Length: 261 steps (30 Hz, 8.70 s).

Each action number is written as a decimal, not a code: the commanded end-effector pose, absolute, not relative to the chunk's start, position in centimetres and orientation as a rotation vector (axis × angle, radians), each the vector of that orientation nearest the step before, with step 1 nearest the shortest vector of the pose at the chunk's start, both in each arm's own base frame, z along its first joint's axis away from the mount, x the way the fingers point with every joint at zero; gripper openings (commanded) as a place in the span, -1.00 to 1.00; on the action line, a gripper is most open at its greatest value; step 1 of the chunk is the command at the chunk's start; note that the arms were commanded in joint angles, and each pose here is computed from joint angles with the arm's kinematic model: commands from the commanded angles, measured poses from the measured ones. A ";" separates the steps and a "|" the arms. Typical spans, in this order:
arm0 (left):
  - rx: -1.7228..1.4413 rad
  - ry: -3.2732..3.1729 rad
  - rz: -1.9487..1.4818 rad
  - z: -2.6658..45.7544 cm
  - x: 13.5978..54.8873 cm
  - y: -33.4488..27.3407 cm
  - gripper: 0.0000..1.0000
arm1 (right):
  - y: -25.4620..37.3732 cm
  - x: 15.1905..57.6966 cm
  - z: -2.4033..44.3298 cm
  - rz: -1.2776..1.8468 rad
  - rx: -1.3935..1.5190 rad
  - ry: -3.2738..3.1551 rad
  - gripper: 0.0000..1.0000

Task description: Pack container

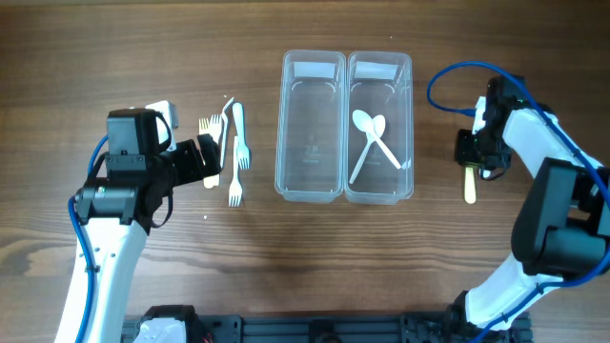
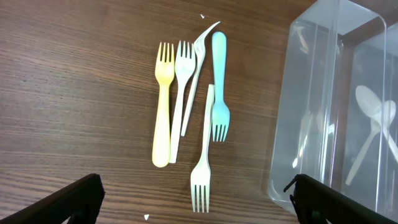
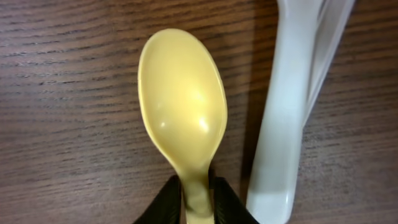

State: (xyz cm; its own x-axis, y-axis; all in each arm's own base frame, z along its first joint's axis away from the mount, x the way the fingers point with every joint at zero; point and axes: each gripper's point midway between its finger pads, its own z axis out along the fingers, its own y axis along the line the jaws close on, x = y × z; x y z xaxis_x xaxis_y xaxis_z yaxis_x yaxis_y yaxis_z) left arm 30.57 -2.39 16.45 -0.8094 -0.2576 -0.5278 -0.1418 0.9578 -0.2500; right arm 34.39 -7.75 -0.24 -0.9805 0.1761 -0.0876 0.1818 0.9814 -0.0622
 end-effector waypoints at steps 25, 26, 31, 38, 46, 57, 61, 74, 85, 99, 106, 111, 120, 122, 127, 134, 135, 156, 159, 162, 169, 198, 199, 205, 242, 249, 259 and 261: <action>-0.262 2.507 -0.277 17.1 31.0 -2.4 1.00 | 5.9 38.7 16.6 0.419 0.016 2.628 -0.91; -0.262 2.507 -0.278 17.2 31.0 -2.4 0.99 | 6.7 38.7 16.9 0.397 -0.015 2.618 -0.91; -0.262 2.507 -0.278 17.1 31.0 -2.4 0.99 | 9.8 39.1 14.6 0.341 -0.066 2.658 -0.91; -0.262 2.507 -0.278 17.2 31.0 -2.4 1.00 | 12.9 40.1 8.8 0.376 -0.086 2.759 -0.79; -0.262 2.507 -0.277 17.2 31.0 -2.4 1.00 | 9.7 41.5 16.7 0.338 -0.003 2.546 0.14; -0.262 2.507 -0.278 17.2 31.0 -2.4 1.00 | -9.7 40.5 17.9 -0.180 0.547 2.441 0.30; -0.262 2.507 -0.277 17.2 31.0 -2.4 1.00 | -11.9 40.2 14.2 -0.156 0.621 2.528 0.30; -0.262 2.507 -0.278 17.2 31.0 -2.4 0.99 | -11.1 40.1 2.8 -0.090 0.613 2.806 0.19; -0.262 2.507 -0.278 17.2 31.0 -2.4 1.00 | -9.1 40.8 -0.6 0.057 0.594 2.854 0.03; -0.262 2.507 -0.278 17.2 31.0 -2.4 1.00 | -9.7 41.3 2.6 0.021 0.597 2.781 0.10; -0.262 2.507 -0.278 17.2 31.0 -2.4 1.00 | -9.5 42.2 2.9 0.054 0.618 2.739 0.14; -0.262 2.507 -0.277 17.1 31.0 -2.4 0.99 | -9.0 42.7 3.0 0.104 0.600 2.723 0.17; -0.262 2.507 -0.278 17.2 31.0 -2.4 1.00 | -8.8 43.1 2.8 0.111 0.594 2.716 0.19; -0.262 2.507 -0.277 17.1 31.0 -2.4 1.00 | -8.7 42.8 2.0 0.114 0.609 2.738 0.18; -0.262 2.507 -0.277 17.2 31.0 -2.4 1.00 | -8.4 42.1 0.5 0.121 0.626 2.785 0.13; -0.262 2.507 -0.277 17.2 31.0 -2.4 1.00 | -8.3 41.2 -0.1 0.126 0.697 2.811 0.15; -0.262 2.507 -0.277 17.2 31.0 -2.4 1.00 | -8.3 41.3 -0.3 0.125 0.692 2.805 0.17; -0.262 2.507 -0.277 17.2 31.0 -2.4 1.00 | -6.7 41.7 -1.0 0.243 0.556 2.792 0.23; -0.262 2.507 -0.277 17.2 31.0 -2.4 1.00 | -6.8 41.9 -0.7 0.244 0.553 2.783 0.11; -0.262 2.507 -0.277 17.2 31.0 -2.4 1.00 | -6.8 42.3 0.7 0.244 0.542 2.754 0.13; -0.262 2.507 -0.277 17.2 31.0 -2.4 0.99 | -5.1 43.0 5.2 0.276 0.454 2.674 0.15; -0.262 2.507 -0.277 17.2 31.0 -2.4 1.00 | -5.2 40.9 -1.0 -0.008 0.344 2.877 0.29; -0.262 2.507 -0.277 17.2 31.0 -2.4 1.00 | -5.2 40.9 -1.2 -0.008 0.345 2.880 0.28; -0.262 2.507 -0.277 17.2 31.0 -2.4 1.00 | -5.0 40.5 -1.4 -0.004 0.336 2.900 -0.06; -0.262 2.507 -0.278 17.2 31.0 -2.4 1.00 | -5.5 41.0 2.8 -0.028 0.378 2.802 -0.17; -0.262 2.507 -0.277 17.2 31.0 -2.4 0.99 | -4.9 40.2 -0.2 0.003 0.381 2.883 -0.31; -0.262 2.507 -0.278 17.2 31.0 -2.4 1.00 | -4.8 39.4 -1.3 0.003 0.386 2.927 -0.67; -0.262 2.507 -0.277 17.2 31.0 -2.4 1.00 | -4.8 39.4 -1.3 0.003 0.387 2.929 -0.81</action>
